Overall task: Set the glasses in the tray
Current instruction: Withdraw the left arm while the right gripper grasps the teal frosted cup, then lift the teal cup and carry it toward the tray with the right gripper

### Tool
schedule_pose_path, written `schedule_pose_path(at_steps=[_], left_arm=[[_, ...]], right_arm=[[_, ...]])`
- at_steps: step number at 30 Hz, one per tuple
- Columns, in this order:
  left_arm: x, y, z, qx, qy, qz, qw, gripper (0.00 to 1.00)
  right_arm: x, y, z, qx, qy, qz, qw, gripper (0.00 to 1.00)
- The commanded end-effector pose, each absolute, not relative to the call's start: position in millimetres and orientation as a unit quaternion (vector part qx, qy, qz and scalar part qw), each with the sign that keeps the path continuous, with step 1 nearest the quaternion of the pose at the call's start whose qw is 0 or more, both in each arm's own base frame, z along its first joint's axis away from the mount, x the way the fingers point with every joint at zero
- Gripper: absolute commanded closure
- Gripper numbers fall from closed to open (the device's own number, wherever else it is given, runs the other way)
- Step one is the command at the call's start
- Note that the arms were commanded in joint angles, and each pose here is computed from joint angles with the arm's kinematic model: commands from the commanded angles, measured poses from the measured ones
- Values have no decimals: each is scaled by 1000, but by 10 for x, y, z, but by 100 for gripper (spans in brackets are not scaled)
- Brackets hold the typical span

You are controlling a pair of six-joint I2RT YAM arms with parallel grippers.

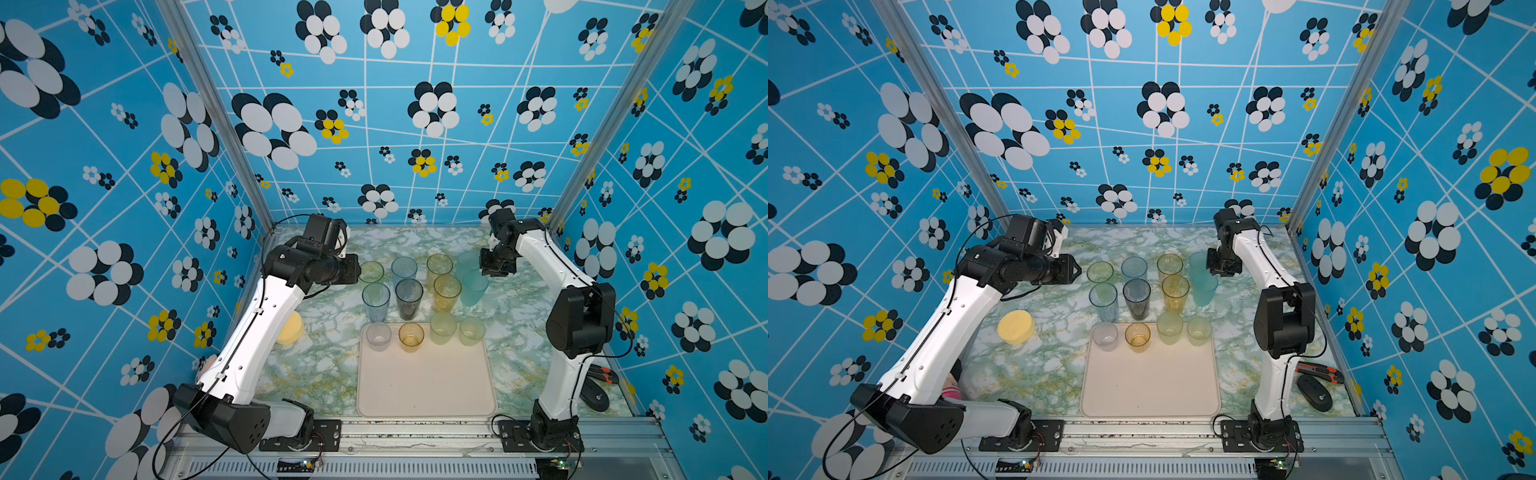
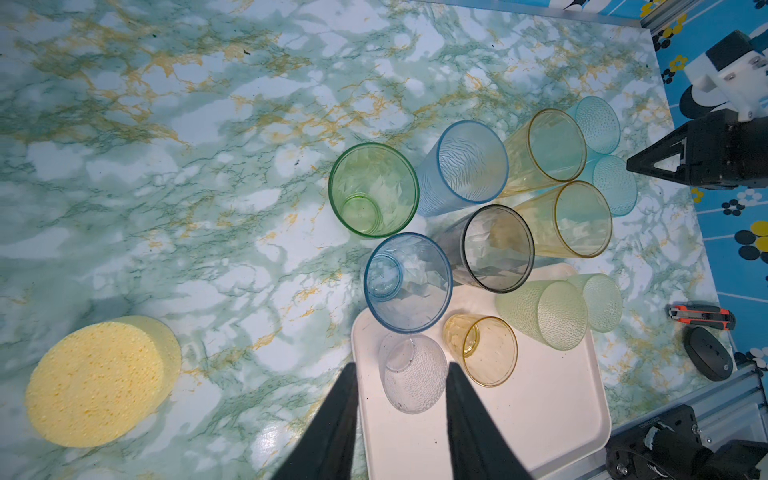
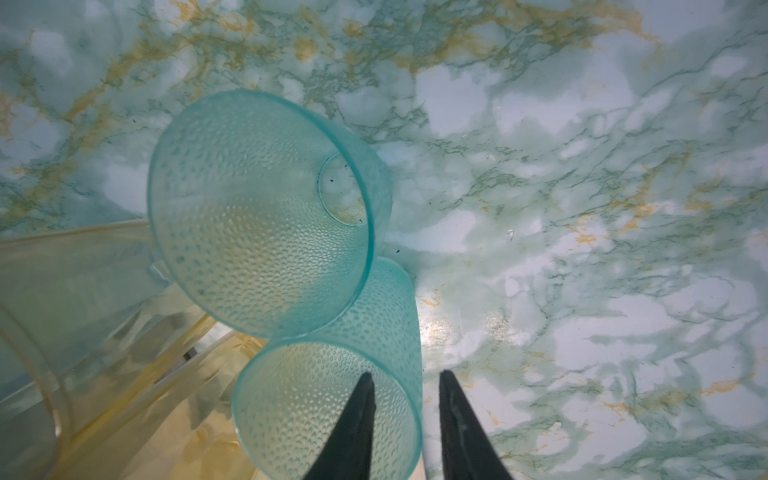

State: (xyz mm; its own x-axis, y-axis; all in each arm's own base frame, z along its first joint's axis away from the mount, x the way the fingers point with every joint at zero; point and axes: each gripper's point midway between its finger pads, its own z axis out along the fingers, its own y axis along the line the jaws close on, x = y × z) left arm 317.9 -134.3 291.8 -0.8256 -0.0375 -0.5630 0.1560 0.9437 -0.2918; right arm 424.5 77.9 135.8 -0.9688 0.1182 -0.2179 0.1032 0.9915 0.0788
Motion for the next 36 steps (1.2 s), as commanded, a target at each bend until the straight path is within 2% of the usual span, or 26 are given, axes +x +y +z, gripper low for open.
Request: schedule_pose_path(at_steps=[1, 14, 22, 29, 36], left_arm=[[3096, -1283, 2889, 34, 943, -167, 286, 63], [3096, -1206, 2827, 27, 945, -162, 281, 63], [3033, -1144, 2782, 21, 947, -156, 279, 63], [2971, -1077, 2702, 19, 951, -142, 273, 62], [3032, -1089, 2594, 20, 954, -138, 266, 62]], right_arm=[[4109, 754, 1264, 50, 995, 31, 82, 74], [4038, 773, 1156, 43, 996, 35, 64, 82], [3990, 754, 1148, 32, 997, 31, 60, 98], [3915, 599, 1608, 36, 991, 4, 130, 99], [3485, 458, 2261, 30, 983, -8, 183, 99]])
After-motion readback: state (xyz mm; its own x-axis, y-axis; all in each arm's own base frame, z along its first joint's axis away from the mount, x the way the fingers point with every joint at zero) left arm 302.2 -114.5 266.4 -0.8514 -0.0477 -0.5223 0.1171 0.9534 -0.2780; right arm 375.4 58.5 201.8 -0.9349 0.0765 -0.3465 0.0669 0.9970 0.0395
